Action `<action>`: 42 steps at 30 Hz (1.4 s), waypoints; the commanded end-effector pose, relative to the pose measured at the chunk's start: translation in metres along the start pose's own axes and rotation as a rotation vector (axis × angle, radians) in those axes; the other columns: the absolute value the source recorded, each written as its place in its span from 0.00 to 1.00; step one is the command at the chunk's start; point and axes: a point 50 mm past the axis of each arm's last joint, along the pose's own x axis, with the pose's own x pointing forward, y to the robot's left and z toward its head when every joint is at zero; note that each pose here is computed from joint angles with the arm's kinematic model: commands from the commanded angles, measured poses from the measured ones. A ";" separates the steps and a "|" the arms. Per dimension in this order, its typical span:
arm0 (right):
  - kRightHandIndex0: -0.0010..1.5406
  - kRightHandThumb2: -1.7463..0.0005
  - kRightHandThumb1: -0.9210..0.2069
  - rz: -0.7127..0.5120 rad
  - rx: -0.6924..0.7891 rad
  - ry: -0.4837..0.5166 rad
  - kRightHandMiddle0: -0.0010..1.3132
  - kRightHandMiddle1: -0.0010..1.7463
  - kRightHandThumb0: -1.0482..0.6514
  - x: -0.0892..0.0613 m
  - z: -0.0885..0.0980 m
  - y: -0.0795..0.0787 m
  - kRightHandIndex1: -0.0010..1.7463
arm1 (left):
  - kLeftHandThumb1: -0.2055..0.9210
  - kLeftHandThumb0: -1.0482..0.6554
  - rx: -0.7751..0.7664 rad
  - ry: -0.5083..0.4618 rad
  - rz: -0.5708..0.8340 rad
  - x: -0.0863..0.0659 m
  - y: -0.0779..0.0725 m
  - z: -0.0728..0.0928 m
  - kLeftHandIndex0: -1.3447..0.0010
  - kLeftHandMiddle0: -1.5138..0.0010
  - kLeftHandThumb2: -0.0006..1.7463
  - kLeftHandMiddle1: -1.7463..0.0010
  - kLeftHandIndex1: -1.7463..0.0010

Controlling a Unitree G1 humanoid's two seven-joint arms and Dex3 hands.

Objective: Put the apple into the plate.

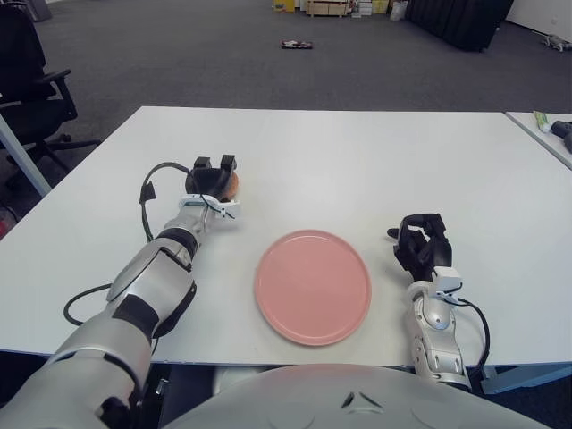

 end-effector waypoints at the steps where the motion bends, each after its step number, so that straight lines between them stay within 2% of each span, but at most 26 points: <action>1: 0.35 0.59 0.12 -0.001 0.017 -0.020 0.21 1.00 0.40 0.003 0.004 0.002 0.72 | 0.17 0.61 0.026 0.025 -0.058 -0.008 -0.011 -0.007 0.53 0.42 0.97 0.00 0.02; 8: 0.35 0.62 0.09 0.005 0.016 -0.025 0.19 1.00 0.41 0.002 0.005 0.003 0.71 | 0.22 0.61 -0.056 0.039 -0.108 -0.007 -0.013 -0.007 0.57 0.44 0.92 0.04 0.00; 16: 0.35 0.59 0.12 0.002 0.012 -0.021 0.21 1.00 0.40 0.002 0.005 0.003 0.73 | 0.26 0.61 -0.113 0.052 -0.128 -0.007 -0.013 -0.008 0.59 0.44 0.89 0.08 0.00; 42: 0.36 0.56 0.16 -0.006 0.022 -0.023 0.23 1.00 0.40 0.004 0.004 0.003 0.74 | 0.25 0.61 -0.216 0.110 -0.126 -0.004 -0.010 -0.010 0.58 0.45 0.89 0.07 0.00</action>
